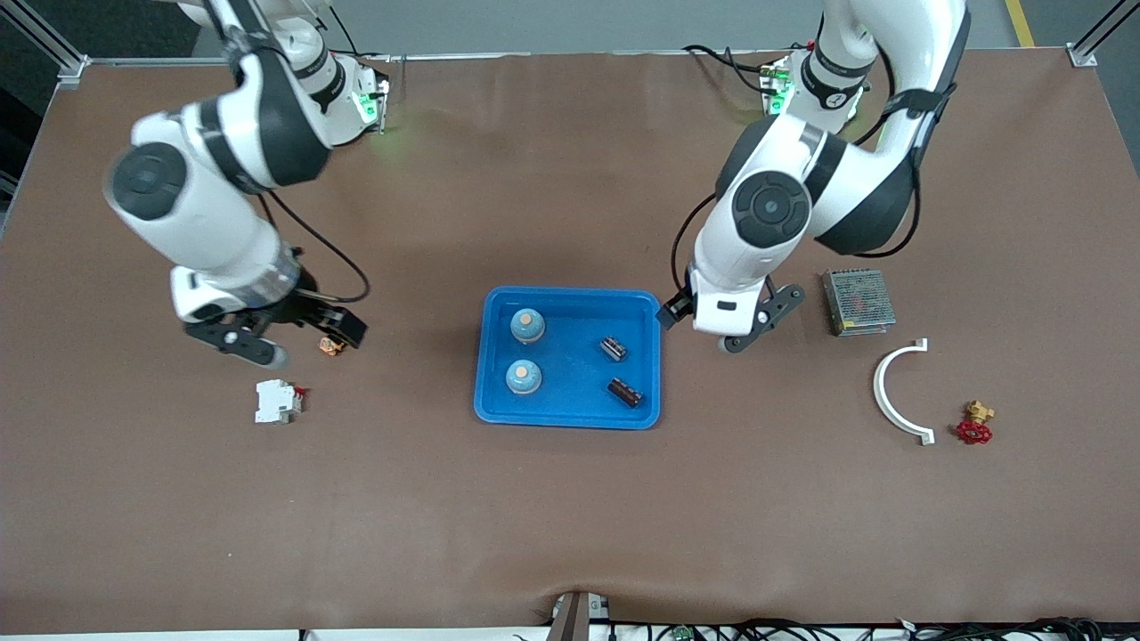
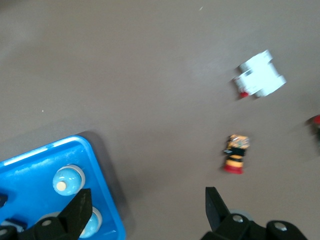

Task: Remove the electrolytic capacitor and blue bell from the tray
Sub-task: 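Reach the left gripper to a capacitor while the right gripper reaches a bell, then grasp the brown capacitor with the left gripper while the right gripper grasps the bell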

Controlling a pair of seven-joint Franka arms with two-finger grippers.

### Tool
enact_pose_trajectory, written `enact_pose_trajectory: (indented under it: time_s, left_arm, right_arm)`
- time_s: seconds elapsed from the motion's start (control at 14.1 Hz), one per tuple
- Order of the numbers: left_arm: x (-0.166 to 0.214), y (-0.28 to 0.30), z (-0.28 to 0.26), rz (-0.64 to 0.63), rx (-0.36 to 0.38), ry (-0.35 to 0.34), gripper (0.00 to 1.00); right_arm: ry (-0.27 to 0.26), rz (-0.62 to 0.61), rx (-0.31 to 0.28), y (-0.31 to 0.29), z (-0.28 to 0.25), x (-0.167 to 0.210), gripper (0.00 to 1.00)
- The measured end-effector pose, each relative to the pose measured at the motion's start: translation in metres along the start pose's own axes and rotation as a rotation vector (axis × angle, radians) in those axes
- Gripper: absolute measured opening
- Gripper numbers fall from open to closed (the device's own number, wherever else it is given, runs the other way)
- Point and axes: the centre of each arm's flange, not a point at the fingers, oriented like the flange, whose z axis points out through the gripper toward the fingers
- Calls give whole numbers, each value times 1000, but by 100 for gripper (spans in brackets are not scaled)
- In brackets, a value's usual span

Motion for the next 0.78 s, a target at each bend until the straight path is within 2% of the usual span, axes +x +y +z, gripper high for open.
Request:
enact_pose_trajectory:
  time_s: [0.21, 0.28, 0.78]
  left_arm:
    - [4, 21, 38, -185, -1, -18, 100]
    - [5, 27, 50, -212, 2, -20, 100]
    - [-32, 60, 112, -202, -23, -12, 100]
  right_arm:
    - [-3, 48, 9, -47, 53, -29, 100]
    - [-4, 56, 14, -55, 67, -34, 100]
    - [-43, 103, 6, -104, 145, -53, 100]
